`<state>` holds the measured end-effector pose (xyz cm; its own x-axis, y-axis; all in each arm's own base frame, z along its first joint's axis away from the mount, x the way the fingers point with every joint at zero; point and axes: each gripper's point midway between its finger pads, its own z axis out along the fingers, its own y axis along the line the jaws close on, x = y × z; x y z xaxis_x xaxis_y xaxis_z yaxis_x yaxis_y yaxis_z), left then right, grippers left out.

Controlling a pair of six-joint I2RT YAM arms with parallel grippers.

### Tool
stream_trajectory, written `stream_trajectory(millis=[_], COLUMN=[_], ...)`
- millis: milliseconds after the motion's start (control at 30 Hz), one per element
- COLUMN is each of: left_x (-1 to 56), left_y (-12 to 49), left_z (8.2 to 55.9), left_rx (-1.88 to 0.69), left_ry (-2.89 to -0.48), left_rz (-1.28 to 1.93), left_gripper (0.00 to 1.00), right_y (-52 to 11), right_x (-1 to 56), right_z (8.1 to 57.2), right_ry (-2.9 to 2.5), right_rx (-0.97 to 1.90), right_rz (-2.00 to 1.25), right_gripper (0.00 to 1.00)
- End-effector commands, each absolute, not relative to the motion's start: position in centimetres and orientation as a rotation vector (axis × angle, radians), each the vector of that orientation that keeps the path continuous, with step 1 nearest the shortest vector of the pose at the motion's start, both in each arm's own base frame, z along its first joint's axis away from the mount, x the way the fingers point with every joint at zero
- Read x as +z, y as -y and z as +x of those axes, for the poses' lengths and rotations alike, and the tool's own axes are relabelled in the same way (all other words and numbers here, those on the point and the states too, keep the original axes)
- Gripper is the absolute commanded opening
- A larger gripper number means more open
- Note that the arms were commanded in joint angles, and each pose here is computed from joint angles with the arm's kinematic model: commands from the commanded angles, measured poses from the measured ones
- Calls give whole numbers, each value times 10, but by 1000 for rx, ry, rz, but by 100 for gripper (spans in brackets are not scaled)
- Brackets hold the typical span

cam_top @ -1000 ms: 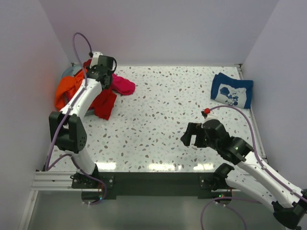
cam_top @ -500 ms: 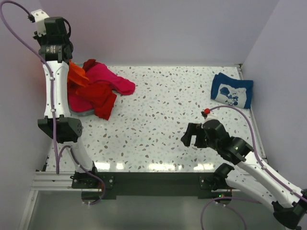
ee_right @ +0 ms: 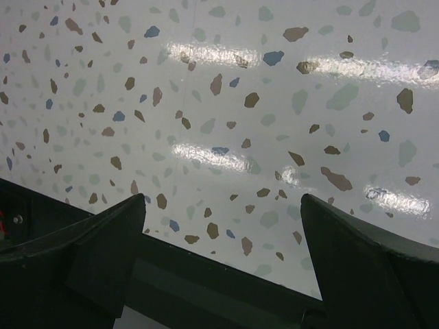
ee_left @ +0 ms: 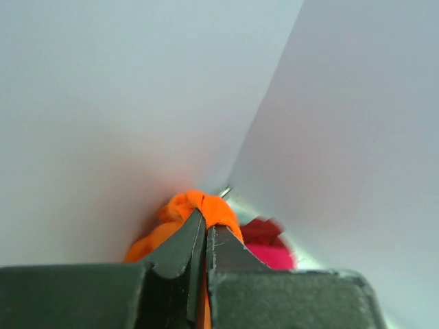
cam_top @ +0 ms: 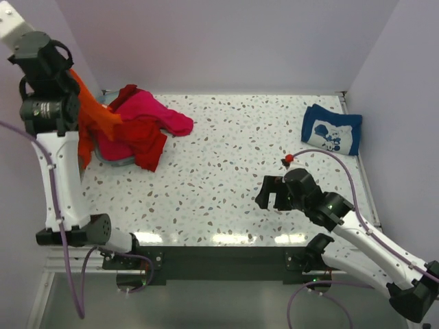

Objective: Fold and stack the t-shirts
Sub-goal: Move the tshirt to the center of the board

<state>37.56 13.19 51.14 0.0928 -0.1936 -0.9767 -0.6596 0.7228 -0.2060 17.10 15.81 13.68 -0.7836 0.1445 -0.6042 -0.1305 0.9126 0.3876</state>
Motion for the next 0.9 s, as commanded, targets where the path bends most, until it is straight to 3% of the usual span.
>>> stream_trajectory(millis=[0, 433, 533, 867], left_x=[631, 710, 722, 674], left_y=[-107, 63, 77, 83], left_z=[303, 229, 215, 242], left_rx=[114, -778, -834, -897], left_ry=[-1080, -903, -911, -1044], left_rz=[-715, -64, 1, -35], left_gripper=[0, 0, 0, 0], right_y=[-169, -158, -156, -136], right_x=[143, 145, 152, 185], right_z=[177, 178, 176, 166], right_ry=[-2375, -2371, -2365, -2300], right_rx=[586, 519, 525, 521], right_rz=[-50, -55, -52, 15], right_gripper=[99, 99, 99, 99])
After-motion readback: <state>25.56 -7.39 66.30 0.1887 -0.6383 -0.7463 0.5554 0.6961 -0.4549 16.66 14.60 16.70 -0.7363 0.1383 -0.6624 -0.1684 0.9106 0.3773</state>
